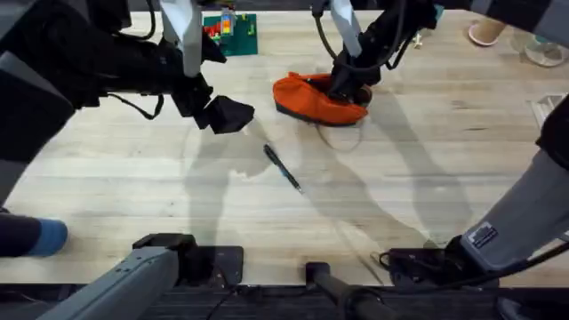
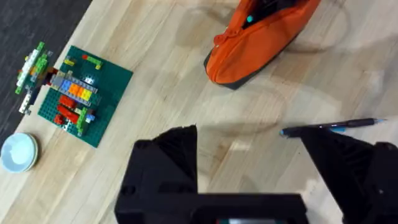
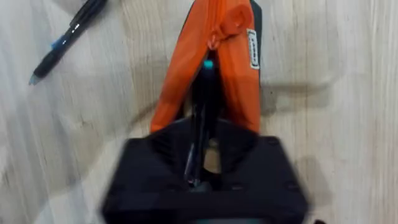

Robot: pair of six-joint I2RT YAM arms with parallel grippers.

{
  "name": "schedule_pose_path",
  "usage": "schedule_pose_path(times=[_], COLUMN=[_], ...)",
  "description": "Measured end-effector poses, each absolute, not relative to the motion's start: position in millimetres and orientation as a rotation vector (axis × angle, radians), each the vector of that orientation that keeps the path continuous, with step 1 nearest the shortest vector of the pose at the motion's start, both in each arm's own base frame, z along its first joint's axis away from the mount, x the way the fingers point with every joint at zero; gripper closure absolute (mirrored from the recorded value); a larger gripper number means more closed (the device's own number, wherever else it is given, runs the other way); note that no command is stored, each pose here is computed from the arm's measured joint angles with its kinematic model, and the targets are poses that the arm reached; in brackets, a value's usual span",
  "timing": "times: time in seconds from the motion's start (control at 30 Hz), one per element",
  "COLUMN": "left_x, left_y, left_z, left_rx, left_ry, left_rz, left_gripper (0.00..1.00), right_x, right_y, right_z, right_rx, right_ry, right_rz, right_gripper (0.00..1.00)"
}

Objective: Unzip the bag, pick up the pens from the table one at a time and place them inside, then zip the bag closed.

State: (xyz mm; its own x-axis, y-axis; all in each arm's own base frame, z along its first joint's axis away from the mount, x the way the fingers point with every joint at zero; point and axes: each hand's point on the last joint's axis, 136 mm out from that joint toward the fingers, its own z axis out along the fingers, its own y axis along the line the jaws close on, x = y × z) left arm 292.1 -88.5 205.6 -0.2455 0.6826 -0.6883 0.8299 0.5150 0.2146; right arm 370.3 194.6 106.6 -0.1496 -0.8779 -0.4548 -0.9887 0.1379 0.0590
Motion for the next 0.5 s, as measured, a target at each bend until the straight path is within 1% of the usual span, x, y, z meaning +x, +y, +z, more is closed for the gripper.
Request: schedule_pose_path(times=[0.03,0.07,0.1,0.23,0.27,0.33,0.5], left_x=[292.1,292.1,292.1,292.1,292.1,292.1,292.1], left_y=[-88.5,-88.5,-88.5,-88.5,-88.5,-88.5,-88.5], left_z=[205.6,205.6,205.6,205.6,205.6,205.6,205.6], left_rx=[1.233,1.233,1.233,1.233,1.233,1.233,1.233], left_ry=[2.000,2.000,2.000,2.000,2.000,2.000,2.000], left_rz=[-0.248,-0.248,-0.248,-0.248,-0.248,-0.248,-0.248], left_gripper=[0.008,0.009,0.008,0.008,0.008,0.007,0.008], right_x=[370.3,370.3,370.3,369.8,369.8,369.6,369.7], right_y=[194.6,194.6,194.5,193.8,193.8,193.8,193.8], right_z=[106.7,106.5,106.4,106.0,105.8,105.8,105.8], right_rx=[-1.810,-1.809,-1.809,-1.810,-1.812,-1.811,-1.811], right_ry=[2.110,2.111,2.112,2.117,2.115,2.117,2.117], right_rz=[0.502,0.502,0.501,0.499,0.499,0.500,0.500], right_gripper=[0.870,0.823,0.701,0.135,0.037,0.009,0.007])
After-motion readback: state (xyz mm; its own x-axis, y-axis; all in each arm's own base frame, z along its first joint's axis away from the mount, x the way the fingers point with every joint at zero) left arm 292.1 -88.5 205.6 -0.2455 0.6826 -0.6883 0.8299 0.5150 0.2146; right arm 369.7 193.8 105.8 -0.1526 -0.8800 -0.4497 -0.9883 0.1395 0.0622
